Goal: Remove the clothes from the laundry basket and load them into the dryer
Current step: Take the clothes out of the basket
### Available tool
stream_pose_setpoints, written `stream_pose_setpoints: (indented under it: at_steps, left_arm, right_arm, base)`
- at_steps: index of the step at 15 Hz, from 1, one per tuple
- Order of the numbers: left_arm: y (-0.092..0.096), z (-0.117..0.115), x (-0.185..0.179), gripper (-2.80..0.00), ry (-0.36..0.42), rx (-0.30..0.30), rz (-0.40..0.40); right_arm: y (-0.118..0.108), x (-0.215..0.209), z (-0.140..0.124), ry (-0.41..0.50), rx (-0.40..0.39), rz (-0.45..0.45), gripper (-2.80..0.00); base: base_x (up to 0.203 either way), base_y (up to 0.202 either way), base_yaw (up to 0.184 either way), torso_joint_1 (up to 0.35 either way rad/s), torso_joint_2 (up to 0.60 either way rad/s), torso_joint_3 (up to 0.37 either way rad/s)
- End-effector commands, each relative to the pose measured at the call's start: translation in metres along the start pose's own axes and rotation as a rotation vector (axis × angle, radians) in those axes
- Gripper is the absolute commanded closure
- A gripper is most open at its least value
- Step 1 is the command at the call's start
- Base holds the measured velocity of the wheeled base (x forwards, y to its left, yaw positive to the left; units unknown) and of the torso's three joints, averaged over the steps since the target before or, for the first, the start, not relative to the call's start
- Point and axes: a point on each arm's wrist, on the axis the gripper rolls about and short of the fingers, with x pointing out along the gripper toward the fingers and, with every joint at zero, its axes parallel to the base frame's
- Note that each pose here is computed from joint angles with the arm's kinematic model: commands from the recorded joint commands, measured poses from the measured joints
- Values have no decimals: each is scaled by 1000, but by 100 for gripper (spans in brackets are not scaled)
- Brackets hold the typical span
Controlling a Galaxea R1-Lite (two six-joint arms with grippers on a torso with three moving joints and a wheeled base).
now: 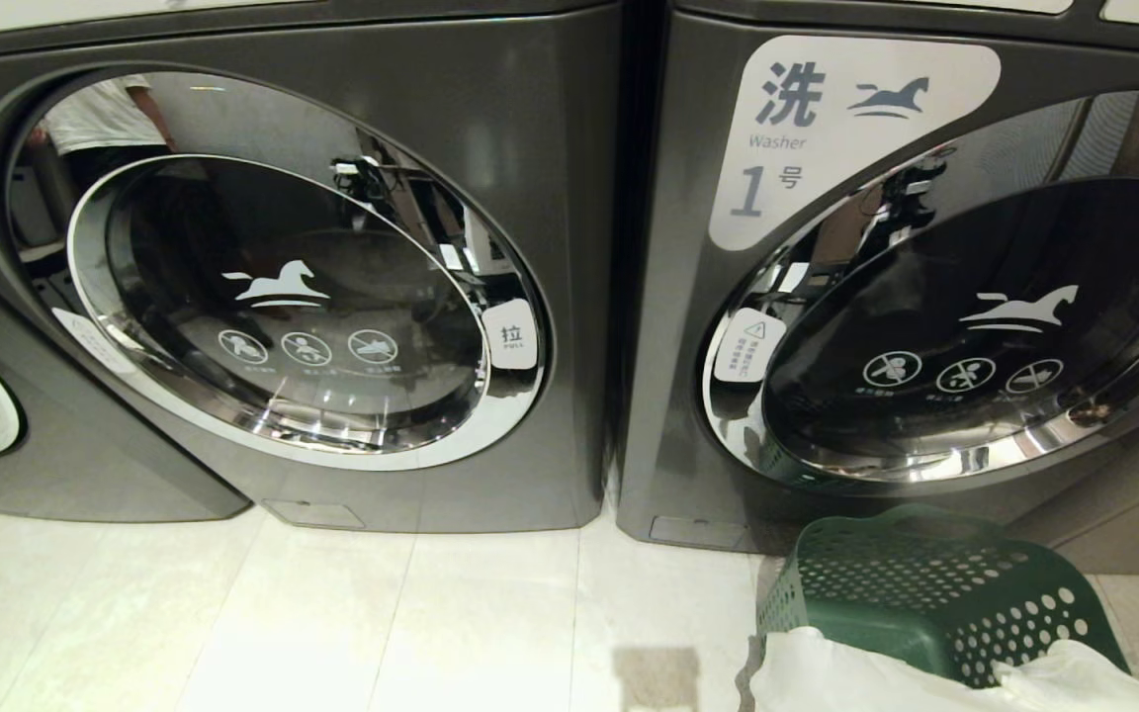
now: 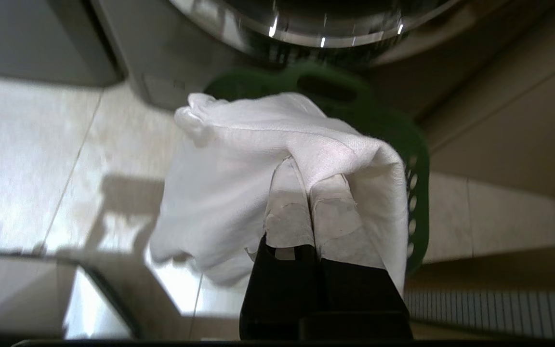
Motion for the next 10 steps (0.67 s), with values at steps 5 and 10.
stream_pose_setpoints:
  at_steps: [5, 10]
  left_arm:
    - [0, 0, 0, 0, 0, 0, 0]
    - [0, 0, 0, 0, 0, 0, 2]
  right_arm:
    - [2, -8, -12, -168, -14, -28, 0]
    - [2, -5, -12, -201, -3, -32, 0]
  base:
    - [0, 0, 0, 0, 0, 0]
    - [0, 0, 0, 0, 0, 0]
